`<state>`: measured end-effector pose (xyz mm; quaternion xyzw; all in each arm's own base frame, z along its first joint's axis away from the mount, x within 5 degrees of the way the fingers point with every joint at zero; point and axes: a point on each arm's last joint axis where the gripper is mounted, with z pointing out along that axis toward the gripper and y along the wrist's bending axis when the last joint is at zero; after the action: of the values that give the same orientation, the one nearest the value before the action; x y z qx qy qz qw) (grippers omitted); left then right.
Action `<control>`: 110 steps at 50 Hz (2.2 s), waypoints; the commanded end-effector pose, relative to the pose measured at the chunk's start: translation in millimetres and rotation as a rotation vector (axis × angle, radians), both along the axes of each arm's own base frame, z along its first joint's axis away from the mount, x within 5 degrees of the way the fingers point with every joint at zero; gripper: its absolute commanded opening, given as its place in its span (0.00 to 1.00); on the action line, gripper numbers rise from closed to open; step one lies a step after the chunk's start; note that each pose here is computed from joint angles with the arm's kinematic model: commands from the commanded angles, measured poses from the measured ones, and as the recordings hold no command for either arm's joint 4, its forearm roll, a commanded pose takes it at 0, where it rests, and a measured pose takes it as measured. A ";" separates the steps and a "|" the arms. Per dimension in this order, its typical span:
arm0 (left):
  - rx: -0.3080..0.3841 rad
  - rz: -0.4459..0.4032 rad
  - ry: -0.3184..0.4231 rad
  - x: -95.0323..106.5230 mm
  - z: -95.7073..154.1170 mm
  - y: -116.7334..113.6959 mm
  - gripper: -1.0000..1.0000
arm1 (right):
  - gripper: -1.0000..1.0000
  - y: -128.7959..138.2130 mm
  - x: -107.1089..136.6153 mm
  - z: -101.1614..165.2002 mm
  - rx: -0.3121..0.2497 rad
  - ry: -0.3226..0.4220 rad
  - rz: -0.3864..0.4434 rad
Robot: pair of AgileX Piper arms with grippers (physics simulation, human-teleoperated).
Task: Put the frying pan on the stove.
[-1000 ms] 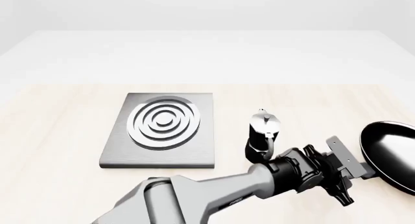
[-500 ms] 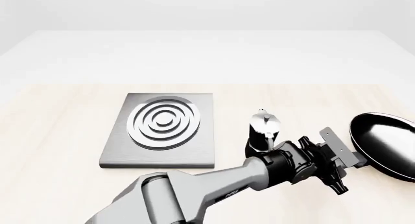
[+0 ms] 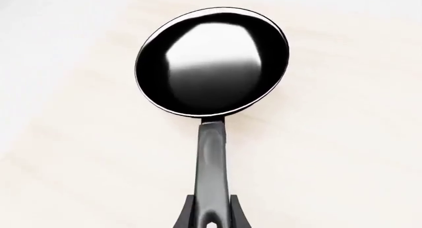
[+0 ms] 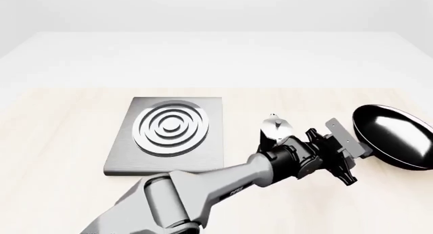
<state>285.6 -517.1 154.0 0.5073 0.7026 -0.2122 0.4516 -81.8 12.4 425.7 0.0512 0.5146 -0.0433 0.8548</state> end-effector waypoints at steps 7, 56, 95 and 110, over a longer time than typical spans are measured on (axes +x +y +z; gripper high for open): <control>-0.095 0.032 -0.069 20.2 26.8 11.9 0.00 | 1.00 0.4 -1.2 0.6 0.002 0.001 -0.002; -0.218 0.178 -0.204 77.5 196.3 88.9 0.00 | 1.00 -0.4 4.5 -2.2 0.009 -0.006 0.002; -0.308 0.272 -0.245 48.3 209.8 183.1 0.00 | 1.00 -0.1 1.6 -0.8 0.009 -0.003 0.003; -0.314 0.291 -0.255 27.2 207.4 216.5 0.00 | 1.00 0.0 2.3 -1.4 0.010 0.001 0.001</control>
<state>329.0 -326.9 341.7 0.3628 0.6831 -0.1837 0.6066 -80.3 12.4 424.8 0.0547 0.5142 -0.0401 0.8550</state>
